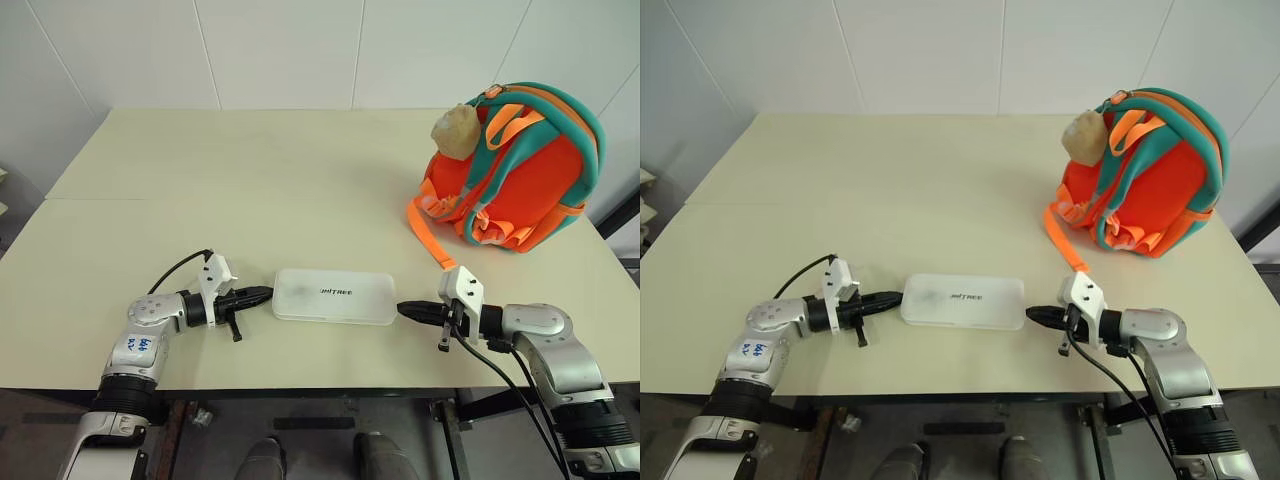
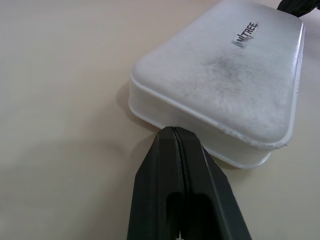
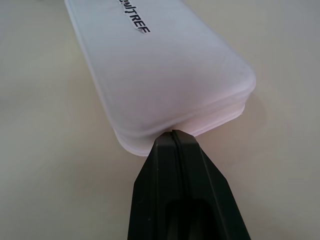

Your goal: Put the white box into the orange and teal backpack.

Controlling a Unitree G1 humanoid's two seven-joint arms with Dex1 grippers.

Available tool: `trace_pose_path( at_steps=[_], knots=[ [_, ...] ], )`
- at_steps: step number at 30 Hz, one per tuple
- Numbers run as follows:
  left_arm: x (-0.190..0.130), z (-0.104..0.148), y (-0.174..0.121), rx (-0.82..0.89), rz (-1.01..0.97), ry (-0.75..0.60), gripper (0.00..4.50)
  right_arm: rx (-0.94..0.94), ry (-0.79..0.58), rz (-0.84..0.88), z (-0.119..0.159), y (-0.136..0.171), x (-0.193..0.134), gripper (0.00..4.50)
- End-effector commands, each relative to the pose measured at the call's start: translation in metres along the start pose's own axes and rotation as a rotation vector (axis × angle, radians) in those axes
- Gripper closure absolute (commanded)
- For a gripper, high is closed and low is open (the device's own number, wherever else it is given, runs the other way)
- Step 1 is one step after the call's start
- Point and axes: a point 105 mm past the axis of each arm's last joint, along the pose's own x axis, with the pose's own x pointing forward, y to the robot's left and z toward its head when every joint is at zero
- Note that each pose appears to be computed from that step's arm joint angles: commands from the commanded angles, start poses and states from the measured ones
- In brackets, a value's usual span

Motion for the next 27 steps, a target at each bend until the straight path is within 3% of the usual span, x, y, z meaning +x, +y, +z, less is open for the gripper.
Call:
trace_pose_path(
  at_steps=[1, 3, 5, 8, 15, 18, 21, 23, 27],
  knots=[
    [0.017, 0.010, -0.016, 0.043, -0.097, -0.032, 4.49, -0.033, -0.056, 0.007, 0.011, 0.003, 0.006, 4.50],
    [0.013, 0.011, -0.015, 0.036, -0.091, -0.033, 4.49, -0.026, -0.051, -0.013, 0.008, -0.003, 0.003, 4.50],
    [0.008, 0.010, -0.010, 0.032, -0.058, -0.026, 4.50, -0.022, -0.047, -0.037, 0.007, -0.009, 0.000, 4.15],
    [-0.004, 0.011, -0.001, 0.036, -0.001, -0.008, 3.93, -0.055, -0.029, -0.055, 0.008, -0.017, -0.006, 3.35],
    [-0.029, 0.012, 0.013, 0.006, 0.025, 0.031, 1.86, -0.083, 0.011, -0.074, 0.010, -0.035, -0.022, 1.02],
    [-0.034, 0.016, 0.010, -0.098, -0.037, 0.029, 0.93, -0.083, 0.024, -0.037, 0.015, -0.036, -0.028, 0.02],
    [-0.037, 0.020, 0.001, -0.242, -0.142, 0.045, 0.01, -0.065, 0.040, 0.025, 0.020, -0.031, -0.032, 0.00],
    [-0.038, 0.019, -0.002, -0.358, -0.194, 0.095, 0.01, -0.049, 0.061, 0.077, 0.023, -0.027, -0.032, 0.00],
    [-0.027, 0.027, 0.016, -0.604, -0.144, 0.020, 0.01, -0.026, 0.106, 0.161, 0.022, -0.017, -0.028, 0.00]
  ],
)
